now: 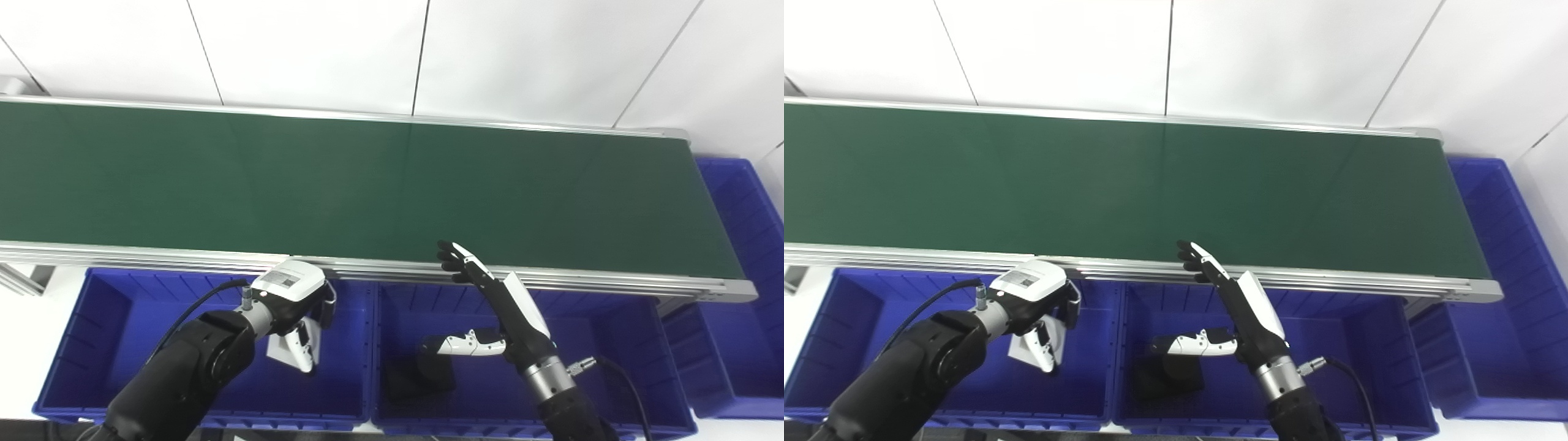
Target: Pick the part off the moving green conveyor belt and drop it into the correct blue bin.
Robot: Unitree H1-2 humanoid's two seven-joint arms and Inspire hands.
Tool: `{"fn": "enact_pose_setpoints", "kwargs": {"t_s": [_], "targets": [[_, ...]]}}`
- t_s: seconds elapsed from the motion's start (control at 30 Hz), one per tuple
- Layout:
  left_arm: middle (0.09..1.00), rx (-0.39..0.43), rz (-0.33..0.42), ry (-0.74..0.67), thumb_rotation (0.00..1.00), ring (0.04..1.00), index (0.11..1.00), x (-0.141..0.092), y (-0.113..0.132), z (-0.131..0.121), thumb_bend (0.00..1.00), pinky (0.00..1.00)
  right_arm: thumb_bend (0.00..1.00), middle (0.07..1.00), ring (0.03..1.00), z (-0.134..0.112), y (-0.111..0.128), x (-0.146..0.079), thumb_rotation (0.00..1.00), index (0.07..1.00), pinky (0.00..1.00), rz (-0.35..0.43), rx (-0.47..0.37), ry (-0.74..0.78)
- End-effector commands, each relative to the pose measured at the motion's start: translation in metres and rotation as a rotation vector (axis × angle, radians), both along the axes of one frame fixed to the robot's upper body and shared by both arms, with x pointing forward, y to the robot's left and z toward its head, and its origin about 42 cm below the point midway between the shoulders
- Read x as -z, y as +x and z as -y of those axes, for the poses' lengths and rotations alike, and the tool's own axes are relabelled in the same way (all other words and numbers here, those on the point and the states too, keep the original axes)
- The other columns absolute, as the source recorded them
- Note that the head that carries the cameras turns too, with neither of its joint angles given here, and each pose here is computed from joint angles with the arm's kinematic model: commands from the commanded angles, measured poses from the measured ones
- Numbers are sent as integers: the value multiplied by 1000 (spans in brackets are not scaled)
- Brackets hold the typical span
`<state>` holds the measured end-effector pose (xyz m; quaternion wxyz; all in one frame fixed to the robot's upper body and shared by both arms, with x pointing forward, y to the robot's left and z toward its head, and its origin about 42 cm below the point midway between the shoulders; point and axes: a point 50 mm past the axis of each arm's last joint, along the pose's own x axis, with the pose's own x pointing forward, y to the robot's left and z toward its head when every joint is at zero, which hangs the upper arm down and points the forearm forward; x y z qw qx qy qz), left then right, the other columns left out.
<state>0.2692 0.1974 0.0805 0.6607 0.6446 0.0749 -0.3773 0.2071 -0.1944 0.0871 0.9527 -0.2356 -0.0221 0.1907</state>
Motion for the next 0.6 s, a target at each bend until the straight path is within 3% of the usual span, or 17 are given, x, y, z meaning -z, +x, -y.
{"fn": "enact_pose_setpoints", "kwargs": {"t_s": [0.0,0.03,0.1,0.4,0.57], "targets": [[699,27,29,68,258,700,710,-20,9,2,649,735,976,876,846,-2,4,-13,494,918,804,60,2,27],[761,40,13,102,376,767,762,-24,8,3,682,834,978,874,846,-2,4,-13,499,915,803,64,4,25],[822,48,-18,141,504,827,810,-30,7,3,719,914,981,872,843,-2,4,-14,503,913,801,70,6,23],[880,49,-78,151,609,882,863,-54,1,2,782,967,977,871,842,-2,4,-13,487,913,799,65,9,26],[877,42,-88,98,596,881,866,-57,-3,-4,781,960,975,866,836,-3,4,-13,491,912,795,71,6,28]]}}
